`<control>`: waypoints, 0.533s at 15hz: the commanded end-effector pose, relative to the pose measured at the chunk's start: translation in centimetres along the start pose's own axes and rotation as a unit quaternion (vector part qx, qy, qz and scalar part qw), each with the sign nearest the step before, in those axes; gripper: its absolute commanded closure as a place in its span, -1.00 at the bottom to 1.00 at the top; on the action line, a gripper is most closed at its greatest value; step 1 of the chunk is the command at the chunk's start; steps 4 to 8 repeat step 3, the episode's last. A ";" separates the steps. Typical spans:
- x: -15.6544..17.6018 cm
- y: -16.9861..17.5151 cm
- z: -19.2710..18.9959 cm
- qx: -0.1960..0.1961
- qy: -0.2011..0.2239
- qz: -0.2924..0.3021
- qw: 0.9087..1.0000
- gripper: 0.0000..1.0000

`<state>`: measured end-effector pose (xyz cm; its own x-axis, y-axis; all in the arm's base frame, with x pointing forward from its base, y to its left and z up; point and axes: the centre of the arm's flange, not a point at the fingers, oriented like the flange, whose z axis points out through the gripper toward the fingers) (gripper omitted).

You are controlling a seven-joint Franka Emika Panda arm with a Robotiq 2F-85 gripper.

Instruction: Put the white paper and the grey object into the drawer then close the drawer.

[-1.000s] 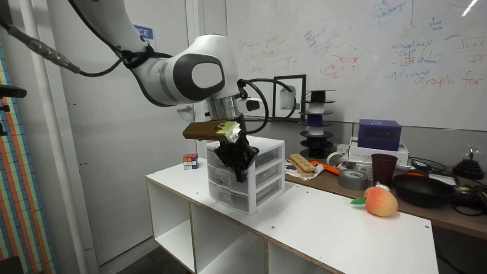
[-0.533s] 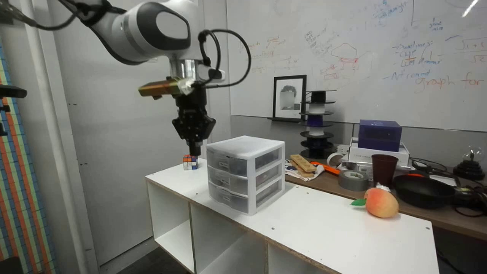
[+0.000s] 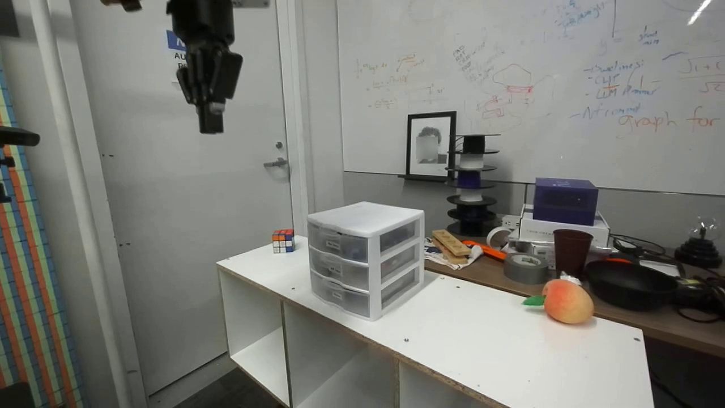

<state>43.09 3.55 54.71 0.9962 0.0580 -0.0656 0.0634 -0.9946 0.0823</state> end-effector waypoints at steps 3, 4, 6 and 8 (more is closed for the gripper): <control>-3.1 0.5 -5.6 0.053 0.022 0.014 0.998 0.19; -3.1 0.5 -5.6 0.053 0.022 0.014 0.998 0.19; -3.1 0.5 -5.6 0.053 0.022 0.014 0.998 0.19; -3.1 0.5 -5.6 0.053 0.022 0.014 0.998 0.19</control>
